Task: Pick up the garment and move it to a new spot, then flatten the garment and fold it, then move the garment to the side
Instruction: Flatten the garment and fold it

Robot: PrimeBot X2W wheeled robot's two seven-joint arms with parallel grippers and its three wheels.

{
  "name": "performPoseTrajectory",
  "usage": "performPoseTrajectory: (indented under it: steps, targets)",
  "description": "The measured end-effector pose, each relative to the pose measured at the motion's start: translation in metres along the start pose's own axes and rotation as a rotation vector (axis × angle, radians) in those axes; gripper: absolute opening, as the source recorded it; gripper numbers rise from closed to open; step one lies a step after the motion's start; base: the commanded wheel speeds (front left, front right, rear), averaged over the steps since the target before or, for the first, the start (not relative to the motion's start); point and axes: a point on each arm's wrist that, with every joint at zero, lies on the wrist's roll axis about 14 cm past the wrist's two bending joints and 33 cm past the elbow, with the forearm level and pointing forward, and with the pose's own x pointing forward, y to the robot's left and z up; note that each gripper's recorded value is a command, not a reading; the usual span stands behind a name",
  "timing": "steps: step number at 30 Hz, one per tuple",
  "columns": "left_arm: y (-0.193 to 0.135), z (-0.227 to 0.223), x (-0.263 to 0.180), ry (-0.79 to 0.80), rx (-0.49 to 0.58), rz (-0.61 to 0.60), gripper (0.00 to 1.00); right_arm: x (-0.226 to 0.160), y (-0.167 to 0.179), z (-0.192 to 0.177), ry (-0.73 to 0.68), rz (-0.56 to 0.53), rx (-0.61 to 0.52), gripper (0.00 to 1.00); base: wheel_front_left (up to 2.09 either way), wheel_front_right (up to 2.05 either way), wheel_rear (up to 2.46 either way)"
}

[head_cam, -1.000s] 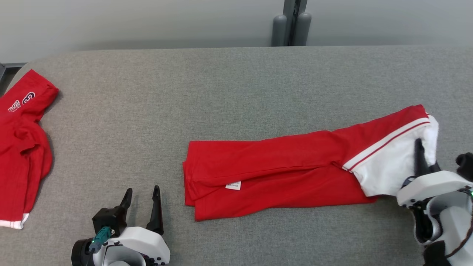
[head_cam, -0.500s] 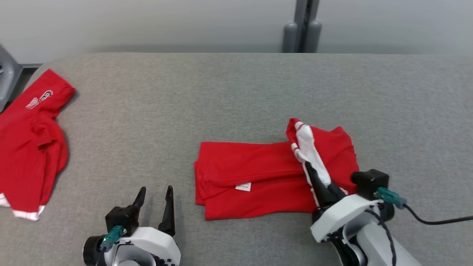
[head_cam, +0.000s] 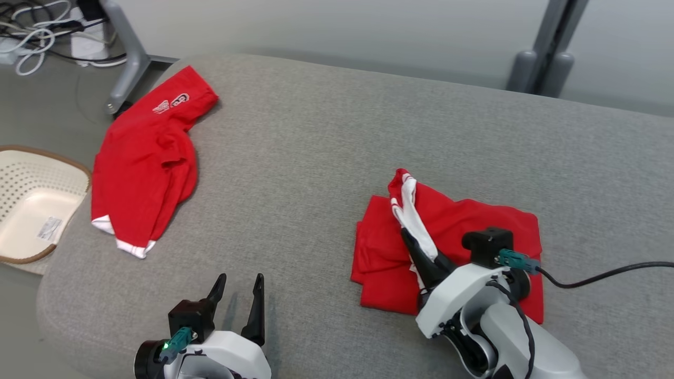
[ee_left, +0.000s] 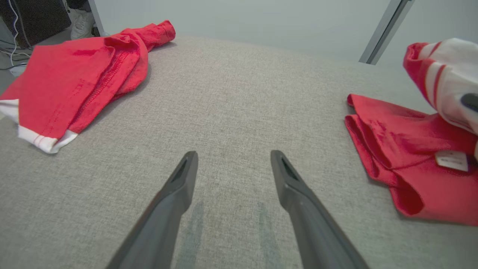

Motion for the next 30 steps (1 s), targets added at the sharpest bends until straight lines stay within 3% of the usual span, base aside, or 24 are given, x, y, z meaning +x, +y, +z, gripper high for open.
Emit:
performPoseTrajectory:
  steps: [1,2,3,8,14,22,30]
  targets:
    - [0.003,0.000,-0.002,-0.001,-0.002,0.009,1.00,0.003,0.008,-0.001,0.005,0.023,0.008,0.19,0.00,0.00,0.00]
    - [0.005,0.000,-0.003,-0.002,-0.003,0.019,1.00,0.006,0.013,-0.001,0.005,0.039,0.021,0.47,0.00,0.00,0.00]
    - [0.007,0.000,-0.004,-0.001,-0.004,0.025,1.00,0.008,0.017,0.000,0.003,0.049,0.033,1.00,0.00,0.00,0.00]
    - [0.001,0.000,0.001,0.001,-0.008,0.014,1.00,0.011,-0.002,0.035,-0.095,-0.003,0.043,1.00,0.00,0.00,0.00]
    - [-0.015,0.010,0.015,-0.027,0.009,-0.032,1.00,-0.025,-0.072,0.075,-0.244,-0.223,-0.016,1.00,0.00,0.00,0.00]
    - [-0.041,0.024,0.033,-0.067,0.040,-0.103,1.00,-0.112,-0.146,0.080,-0.316,-0.523,-0.081,1.00,0.00,0.00,0.00]
    - [-0.061,0.026,0.040,-0.075,0.059,-0.164,1.00,-0.169,-0.168,0.067,-0.298,-0.668,-0.130,1.00,0.00,0.00,0.00]
